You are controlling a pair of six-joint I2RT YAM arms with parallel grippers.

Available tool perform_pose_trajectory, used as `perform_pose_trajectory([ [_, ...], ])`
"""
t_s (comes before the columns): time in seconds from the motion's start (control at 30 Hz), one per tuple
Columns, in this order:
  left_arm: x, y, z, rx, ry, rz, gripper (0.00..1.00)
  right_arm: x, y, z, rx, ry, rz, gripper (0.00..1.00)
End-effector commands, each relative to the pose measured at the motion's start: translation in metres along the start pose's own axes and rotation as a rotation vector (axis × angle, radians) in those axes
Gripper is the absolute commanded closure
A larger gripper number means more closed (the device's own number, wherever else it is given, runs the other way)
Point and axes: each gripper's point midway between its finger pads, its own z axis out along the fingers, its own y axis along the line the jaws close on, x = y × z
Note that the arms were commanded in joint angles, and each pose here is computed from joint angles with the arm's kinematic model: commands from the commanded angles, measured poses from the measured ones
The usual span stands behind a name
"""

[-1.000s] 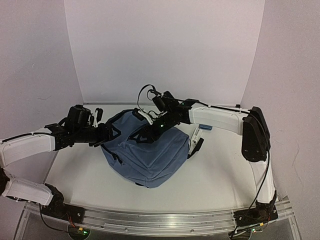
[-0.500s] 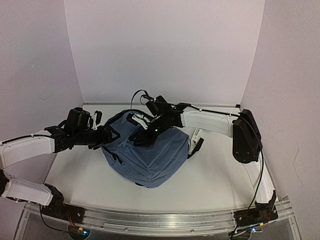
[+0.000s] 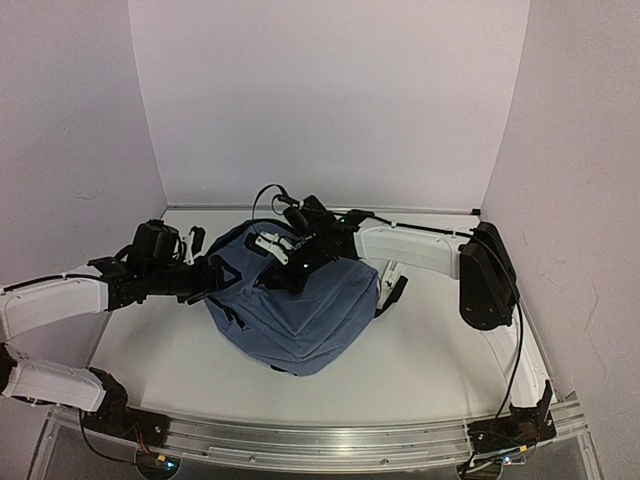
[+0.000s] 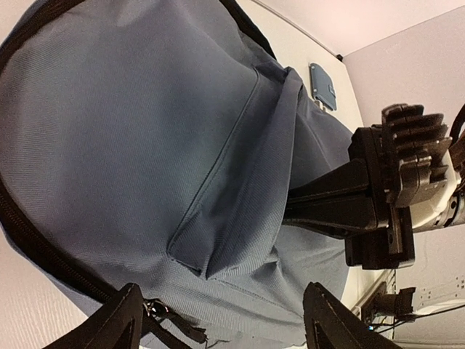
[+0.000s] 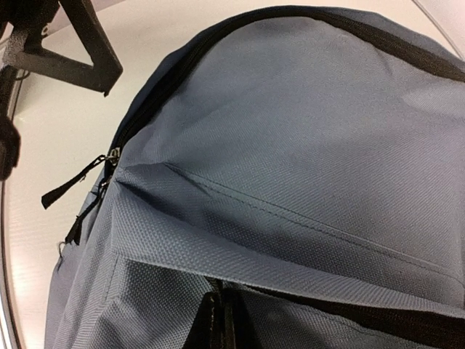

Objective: Pack the student bag
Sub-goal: Unzip the student bag at the center of the board.

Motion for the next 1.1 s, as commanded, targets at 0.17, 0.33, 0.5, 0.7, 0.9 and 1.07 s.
perform_pose_trajectory([
  [0.17,0.001,-0.02,0.018,0.061,0.03,0.111,0.24,-0.011,-0.011,-0.011,0.087,-0.005,-0.002,1.0],
  [0.33,0.002,-0.011,0.034,0.026,0.043,0.123,0.3,-0.011,-0.018,-0.014,0.115,-0.001,0.019,1.0],
  [0.5,0.004,-0.003,0.041,0.003,0.04,0.127,0.52,-0.012,-0.027,-0.022,0.128,-0.012,0.047,1.0],
  [0.7,0.008,0.001,0.039,0.002,0.039,0.127,0.85,-0.007,-0.052,-0.034,0.161,-0.019,0.085,1.0],
  [0.9,0.012,0.008,0.035,-0.021,0.041,0.124,1.0,-0.003,-0.073,-0.048,0.185,-0.03,0.118,1.0],
  [1.07,0.011,0.009,0.029,-0.037,0.034,0.139,1.0,-0.002,-0.08,-0.054,0.206,-0.03,0.113,1.0],
])
